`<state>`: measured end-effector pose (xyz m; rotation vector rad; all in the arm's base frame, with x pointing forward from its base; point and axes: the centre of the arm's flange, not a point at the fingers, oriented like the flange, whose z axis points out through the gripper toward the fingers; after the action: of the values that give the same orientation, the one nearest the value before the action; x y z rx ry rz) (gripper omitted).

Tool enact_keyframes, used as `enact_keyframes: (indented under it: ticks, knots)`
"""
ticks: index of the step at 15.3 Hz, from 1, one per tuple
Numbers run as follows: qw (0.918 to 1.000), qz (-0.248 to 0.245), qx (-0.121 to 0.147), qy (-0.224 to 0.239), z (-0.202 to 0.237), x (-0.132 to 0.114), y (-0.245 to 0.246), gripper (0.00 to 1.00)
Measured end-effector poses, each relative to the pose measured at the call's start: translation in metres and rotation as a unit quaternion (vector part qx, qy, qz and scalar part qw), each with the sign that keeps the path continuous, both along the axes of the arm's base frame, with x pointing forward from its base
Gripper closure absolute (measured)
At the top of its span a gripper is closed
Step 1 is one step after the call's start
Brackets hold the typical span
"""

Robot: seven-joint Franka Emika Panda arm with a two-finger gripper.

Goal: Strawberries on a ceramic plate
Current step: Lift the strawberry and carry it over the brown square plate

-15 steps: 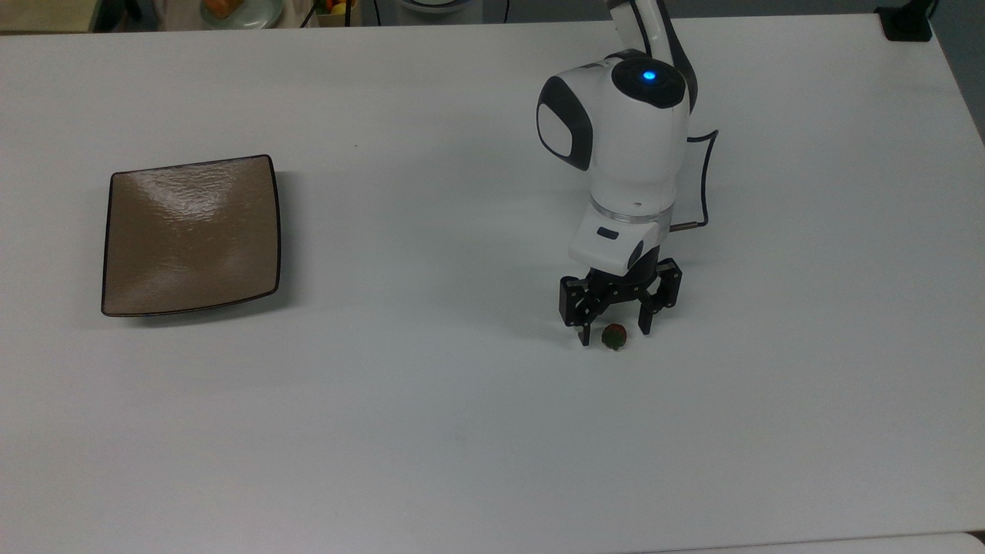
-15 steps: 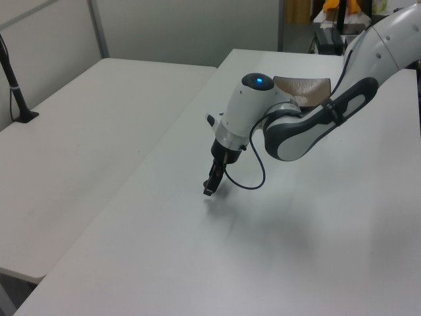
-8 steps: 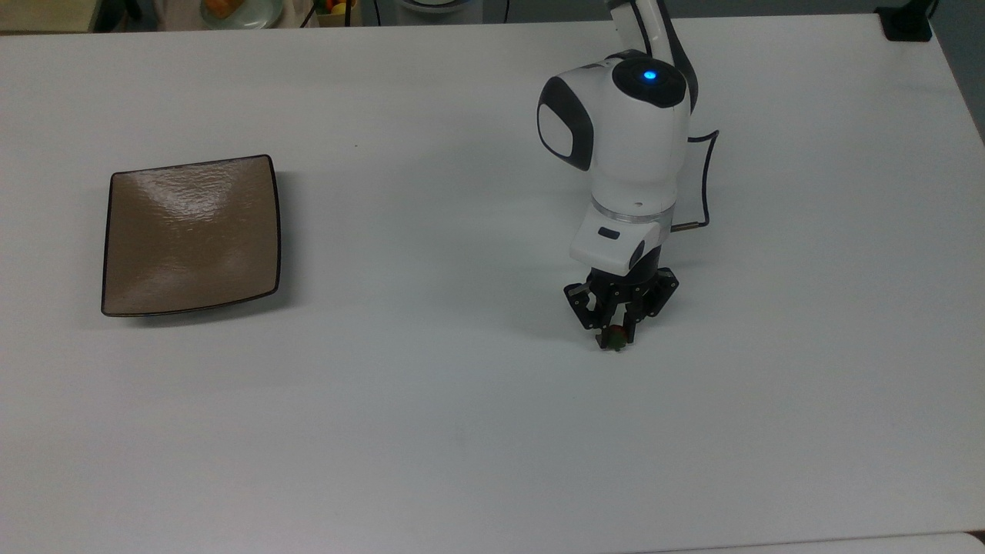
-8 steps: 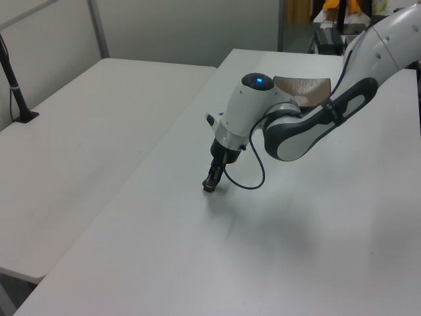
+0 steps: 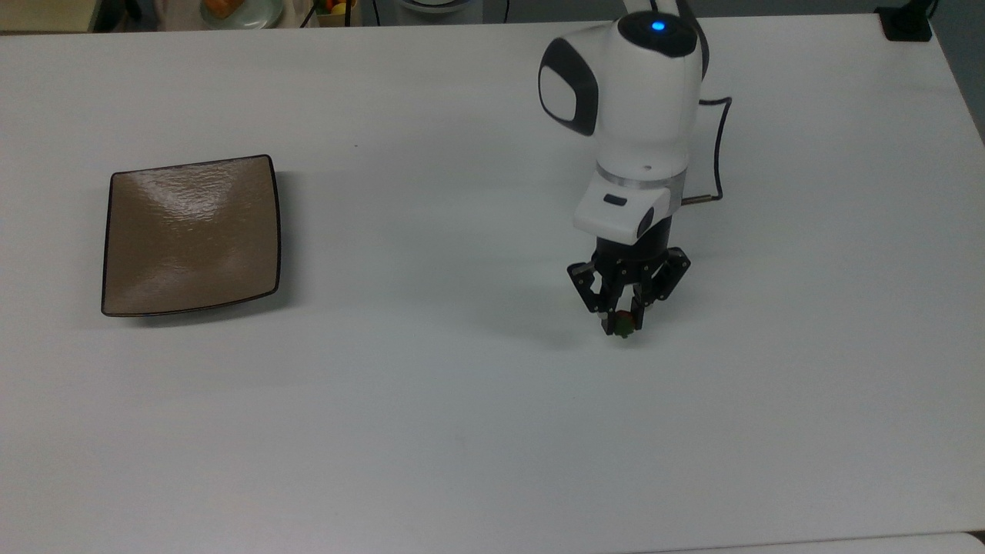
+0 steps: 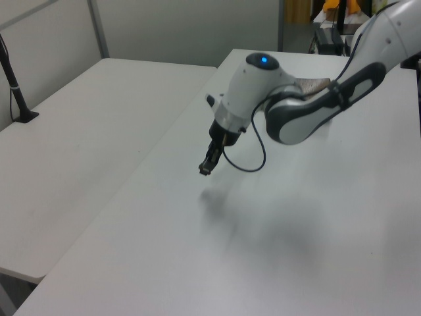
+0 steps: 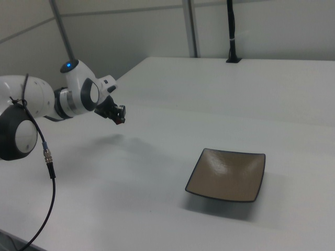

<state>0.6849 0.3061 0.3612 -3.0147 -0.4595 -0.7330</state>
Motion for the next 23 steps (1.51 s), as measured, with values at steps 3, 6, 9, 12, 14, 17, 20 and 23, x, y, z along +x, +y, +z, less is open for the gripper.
enact_keyframes:
  ticks: [3, 6, 9, 12, 14, 17, 20, 23]
  knots:
    - [0.9996, -0.017, -0.015, 0.015, 0.042, -0.005, -0.015, 0.67]
    - [0.9983, -0.047, -0.016, 0.031, 0.104, -0.018, -0.041, 0.67]
    - [0.9945, -0.061, -0.021, 0.082, 0.163, -0.05, -0.069, 0.67]
    - [0.9893, -0.034, -0.028, 0.14, 0.209, -0.082, -0.114, 0.67]
    - [0.9857, -0.012, -0.027, 0.166, 0.231, -0.095, -0.156, 0.67]
    - [0.9815, 0.017, -0.021, 0.19, 0.24, -0.1, -0.225, 0.67]
    - [0.9787, 0.044, -0.027, 0.199, 0.228, -0.094, -0.292, 0.67]
    - [0.9728, 0.089, -0.039, 0.21, 0.206, -0.088, -0.356, 0.67]
